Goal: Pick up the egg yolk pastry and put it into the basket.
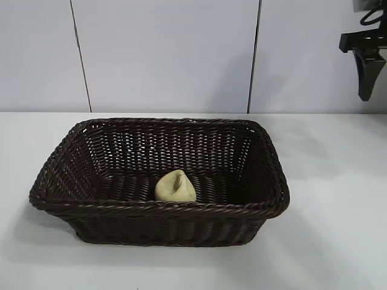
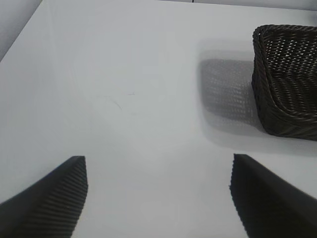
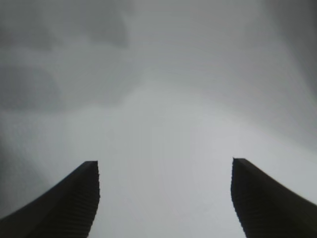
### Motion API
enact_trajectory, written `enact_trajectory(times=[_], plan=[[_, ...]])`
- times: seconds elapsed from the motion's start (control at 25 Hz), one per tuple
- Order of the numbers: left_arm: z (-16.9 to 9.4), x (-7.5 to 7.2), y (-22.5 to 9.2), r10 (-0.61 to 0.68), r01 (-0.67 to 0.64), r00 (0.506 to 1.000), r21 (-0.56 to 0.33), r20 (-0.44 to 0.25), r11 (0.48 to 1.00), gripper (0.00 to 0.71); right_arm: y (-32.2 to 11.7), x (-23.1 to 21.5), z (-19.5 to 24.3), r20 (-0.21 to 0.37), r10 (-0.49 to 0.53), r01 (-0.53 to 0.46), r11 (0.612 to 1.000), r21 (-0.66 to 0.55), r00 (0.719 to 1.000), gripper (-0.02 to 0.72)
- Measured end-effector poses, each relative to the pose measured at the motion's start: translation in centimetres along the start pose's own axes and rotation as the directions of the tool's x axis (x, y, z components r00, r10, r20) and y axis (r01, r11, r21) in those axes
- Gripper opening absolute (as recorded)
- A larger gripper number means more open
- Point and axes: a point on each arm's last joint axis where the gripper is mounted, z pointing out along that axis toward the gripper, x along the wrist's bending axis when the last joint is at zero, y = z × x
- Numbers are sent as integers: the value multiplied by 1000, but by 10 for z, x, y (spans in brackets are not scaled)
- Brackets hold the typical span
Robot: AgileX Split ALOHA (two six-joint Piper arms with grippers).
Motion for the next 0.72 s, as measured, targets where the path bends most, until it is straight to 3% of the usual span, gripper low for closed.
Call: enact_trajectory(times=[0.16,0.4,0.72], plan=[[0,0,0,0,0,1000,0,0,1000,574,0,-2,0,-14,13,-13,1000,3,1000,537],[0,0,0,0,0,1000,0,0,1000,574,-5,3,-5,-80,10,-10,1000,4,997,537],[0,0,0,0,0,1000,-1,0,1000,574,-69,-3,-24,-91,-11,16,999,49,996,537]])
